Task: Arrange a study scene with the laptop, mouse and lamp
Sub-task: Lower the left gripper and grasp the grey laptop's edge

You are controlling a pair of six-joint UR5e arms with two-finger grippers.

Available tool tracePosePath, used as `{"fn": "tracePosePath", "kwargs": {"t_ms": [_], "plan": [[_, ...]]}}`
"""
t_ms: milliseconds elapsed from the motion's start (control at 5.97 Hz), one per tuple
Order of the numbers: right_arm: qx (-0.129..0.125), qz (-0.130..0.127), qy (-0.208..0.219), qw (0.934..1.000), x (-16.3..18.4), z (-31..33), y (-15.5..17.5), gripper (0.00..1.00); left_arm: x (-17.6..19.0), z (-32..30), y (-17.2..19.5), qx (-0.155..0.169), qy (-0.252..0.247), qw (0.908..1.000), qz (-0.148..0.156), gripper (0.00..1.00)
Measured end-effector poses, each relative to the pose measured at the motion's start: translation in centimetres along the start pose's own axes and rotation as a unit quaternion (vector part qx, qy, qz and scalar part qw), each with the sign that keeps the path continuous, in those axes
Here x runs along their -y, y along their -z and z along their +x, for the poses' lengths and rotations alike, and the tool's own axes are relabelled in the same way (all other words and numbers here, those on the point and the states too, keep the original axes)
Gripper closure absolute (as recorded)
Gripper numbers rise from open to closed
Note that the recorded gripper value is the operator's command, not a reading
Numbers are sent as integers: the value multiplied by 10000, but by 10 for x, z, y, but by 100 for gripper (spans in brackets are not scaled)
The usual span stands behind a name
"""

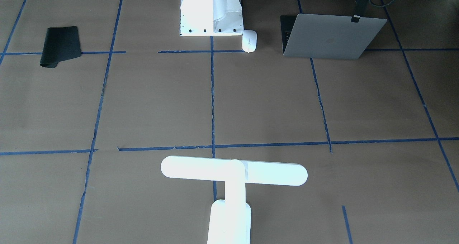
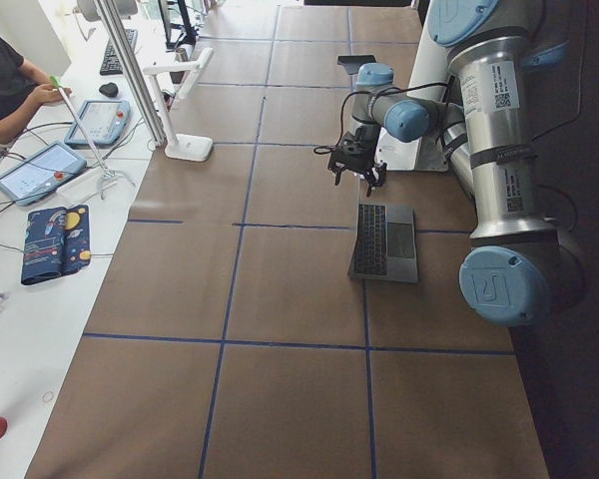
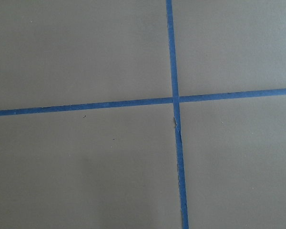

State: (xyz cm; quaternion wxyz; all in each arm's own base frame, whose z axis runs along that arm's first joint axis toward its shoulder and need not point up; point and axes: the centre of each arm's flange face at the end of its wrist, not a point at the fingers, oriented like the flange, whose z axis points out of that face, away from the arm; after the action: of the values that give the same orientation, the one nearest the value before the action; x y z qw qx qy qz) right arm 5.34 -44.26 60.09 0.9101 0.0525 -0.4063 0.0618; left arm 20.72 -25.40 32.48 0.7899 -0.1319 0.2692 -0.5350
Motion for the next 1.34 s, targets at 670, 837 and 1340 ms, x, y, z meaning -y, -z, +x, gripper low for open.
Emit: {"fn": "tracePosePath", "kwargs": {"t_ms": [670, 837, 1340], "plan": [[6, 30, 31, 10000, 3, -3, 2, 0, -23, -10, -17, 201, 74, 9998, 22, 0], [7, 30, 34, 10000, 3, -3, 2, 0, -32, -13, -23, 277, 42, 9996, -11, 0], [3, 15, 17, 10000, 3, -1, 1, 0, -44, -9, -39, 355, 4, 9994, -14, 0]]}}
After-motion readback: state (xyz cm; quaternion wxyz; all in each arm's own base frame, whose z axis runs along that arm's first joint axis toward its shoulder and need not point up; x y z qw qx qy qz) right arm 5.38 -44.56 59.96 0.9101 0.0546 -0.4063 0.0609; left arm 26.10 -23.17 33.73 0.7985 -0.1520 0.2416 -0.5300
